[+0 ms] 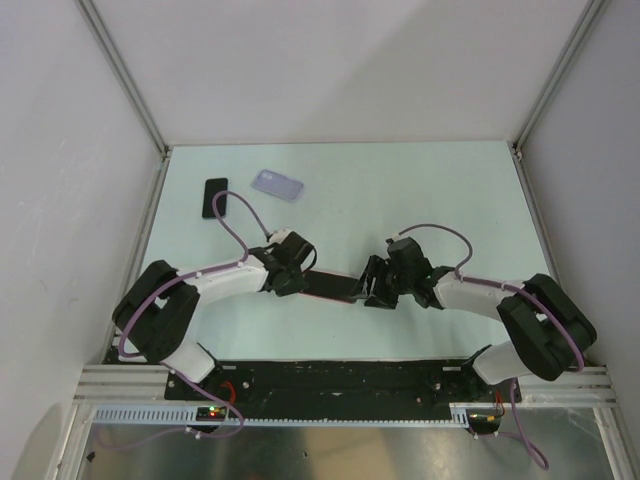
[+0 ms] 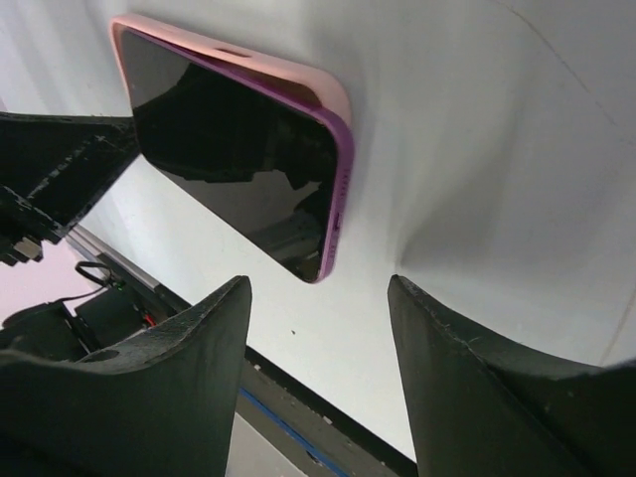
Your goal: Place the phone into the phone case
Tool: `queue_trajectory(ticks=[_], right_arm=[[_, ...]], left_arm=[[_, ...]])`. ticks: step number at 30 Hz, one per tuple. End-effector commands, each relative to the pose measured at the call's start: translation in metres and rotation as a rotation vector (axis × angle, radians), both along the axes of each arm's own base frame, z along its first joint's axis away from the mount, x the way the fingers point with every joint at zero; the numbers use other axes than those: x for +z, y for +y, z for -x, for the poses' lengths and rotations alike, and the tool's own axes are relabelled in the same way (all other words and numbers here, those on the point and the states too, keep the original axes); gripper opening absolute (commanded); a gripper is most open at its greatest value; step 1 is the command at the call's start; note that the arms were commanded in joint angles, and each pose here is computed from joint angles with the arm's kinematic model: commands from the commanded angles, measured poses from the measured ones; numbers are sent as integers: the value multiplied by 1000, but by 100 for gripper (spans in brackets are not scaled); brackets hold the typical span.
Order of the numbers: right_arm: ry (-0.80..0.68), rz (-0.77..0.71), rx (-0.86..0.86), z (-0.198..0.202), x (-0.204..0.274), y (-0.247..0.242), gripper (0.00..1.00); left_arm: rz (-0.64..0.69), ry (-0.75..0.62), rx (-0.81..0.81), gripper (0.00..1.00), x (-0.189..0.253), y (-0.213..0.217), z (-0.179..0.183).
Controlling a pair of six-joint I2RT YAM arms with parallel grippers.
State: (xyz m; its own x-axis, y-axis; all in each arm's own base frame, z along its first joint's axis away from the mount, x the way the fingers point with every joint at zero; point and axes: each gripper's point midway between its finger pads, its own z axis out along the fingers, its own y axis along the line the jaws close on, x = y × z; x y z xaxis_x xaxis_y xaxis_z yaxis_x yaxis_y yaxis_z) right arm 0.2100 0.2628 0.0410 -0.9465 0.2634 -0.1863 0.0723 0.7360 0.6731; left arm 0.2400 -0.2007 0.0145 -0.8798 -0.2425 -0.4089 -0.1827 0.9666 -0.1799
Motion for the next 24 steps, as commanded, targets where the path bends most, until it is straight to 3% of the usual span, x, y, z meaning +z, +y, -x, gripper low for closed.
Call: queue_trajectory(ticks=[1, 14, 20, 24], right_arm=[[-78, -58, -62, -18, 11, 15, 60], [-80, -45, -98, -31, -10, 19, 47], [-120, 8, -113, -35, -11, 10, 32], [-167, 58, -112, -37, -4, 5, 28]], left_arm=[[181, 80, -54, 0, -1, -45, 24], [182, 87, -86, 0, -2, -48, 24], [180, 85, -105, 0, -1, -50, 23], [182, 90, -117, 0, -1, -51, 23]])
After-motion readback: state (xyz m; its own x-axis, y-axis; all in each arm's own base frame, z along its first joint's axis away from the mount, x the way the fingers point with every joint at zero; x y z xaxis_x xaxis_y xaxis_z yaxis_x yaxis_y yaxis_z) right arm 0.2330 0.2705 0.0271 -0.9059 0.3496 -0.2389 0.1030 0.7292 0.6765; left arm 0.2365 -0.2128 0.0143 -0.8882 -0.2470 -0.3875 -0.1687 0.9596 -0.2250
